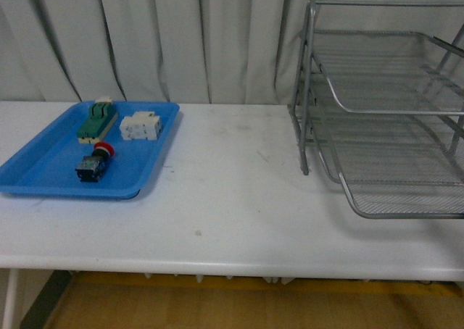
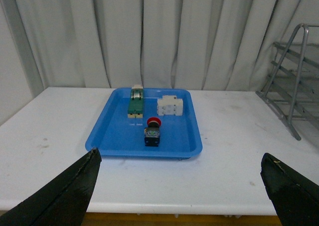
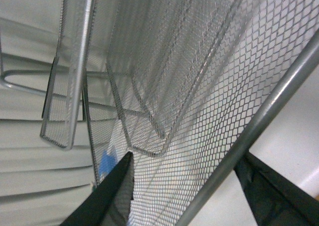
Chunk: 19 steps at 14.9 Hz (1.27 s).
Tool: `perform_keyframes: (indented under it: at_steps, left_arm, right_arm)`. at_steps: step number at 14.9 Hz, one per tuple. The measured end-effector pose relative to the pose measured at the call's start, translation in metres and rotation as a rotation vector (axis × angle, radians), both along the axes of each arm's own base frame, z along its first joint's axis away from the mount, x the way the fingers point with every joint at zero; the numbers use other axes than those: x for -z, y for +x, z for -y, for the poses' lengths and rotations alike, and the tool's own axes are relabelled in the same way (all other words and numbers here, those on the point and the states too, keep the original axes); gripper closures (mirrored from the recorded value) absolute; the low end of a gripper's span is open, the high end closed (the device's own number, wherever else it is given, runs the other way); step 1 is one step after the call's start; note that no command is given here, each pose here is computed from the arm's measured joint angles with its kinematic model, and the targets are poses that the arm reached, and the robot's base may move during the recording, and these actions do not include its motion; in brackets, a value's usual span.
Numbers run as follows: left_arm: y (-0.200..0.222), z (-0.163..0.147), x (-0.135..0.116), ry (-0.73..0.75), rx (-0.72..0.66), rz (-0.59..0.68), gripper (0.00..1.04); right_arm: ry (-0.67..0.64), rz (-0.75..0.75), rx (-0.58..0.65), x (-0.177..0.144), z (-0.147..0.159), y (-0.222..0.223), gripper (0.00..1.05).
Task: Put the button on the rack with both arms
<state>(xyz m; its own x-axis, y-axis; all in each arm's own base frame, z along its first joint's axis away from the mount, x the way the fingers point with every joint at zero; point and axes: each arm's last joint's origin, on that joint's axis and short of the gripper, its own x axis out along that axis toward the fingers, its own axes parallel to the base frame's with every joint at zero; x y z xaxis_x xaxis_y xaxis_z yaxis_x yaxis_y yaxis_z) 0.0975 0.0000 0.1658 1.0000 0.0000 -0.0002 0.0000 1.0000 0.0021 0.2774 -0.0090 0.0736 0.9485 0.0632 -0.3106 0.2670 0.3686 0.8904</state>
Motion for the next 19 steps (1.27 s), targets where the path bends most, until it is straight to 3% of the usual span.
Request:
perform_keyframes:
  at_steps: [2,5,6,9,10,13,14,19]
  left_arm:
    - [0.0,0.0,0.0,0.0,0.0,0.0,0.07]
    - [0.0,0.0,0.0,0.0,0.0,0.0,0.07]
    - [0.0,0.0,0.0,0.0,0.0,0.0,0.07]
    - [0.0,0.0,0.0,0.0,0.0,0.0,0.07]
    - [0.0,0.0,0.0,0.0,0.0,0.0,0.07]
    - [0.0,0.0,0.0,0.0,0.0,0.0,0.07]
    - [0.0,0.0,0.0,0.0,0.0,0.0,0.07]
    - [0.0,0.0,0.0,0.0,0.0,0.0,0.07]
  right_arm:
    - [-0.128,-0.059,-0.072,-0.018,0.004,-0.03,0.17]
    - [-0.226,-0.125,-0.111,-0.029,0.003,-0.051,0.04]
    - [-0.383,-0.004,-0.115,-0.041,0.001,-0.065,0.11]
    - [-0.977,0.234,-0.161,-0.053,-0.01,-0.091,0.48]
    - [-1.073,0.313,-0.116,-0.068,-0.009,-0.093,0.59]
    - [-1.163,0.277,-0.155,-0.069,-0.009,-0.112,0.97]
    - [-1.176,0.305,-0.138,-0.077,-0.009,-0.116,1.02]
    - [-1.186,0.318,-0.131,-0.092,-0.009,-0.138,1.03]
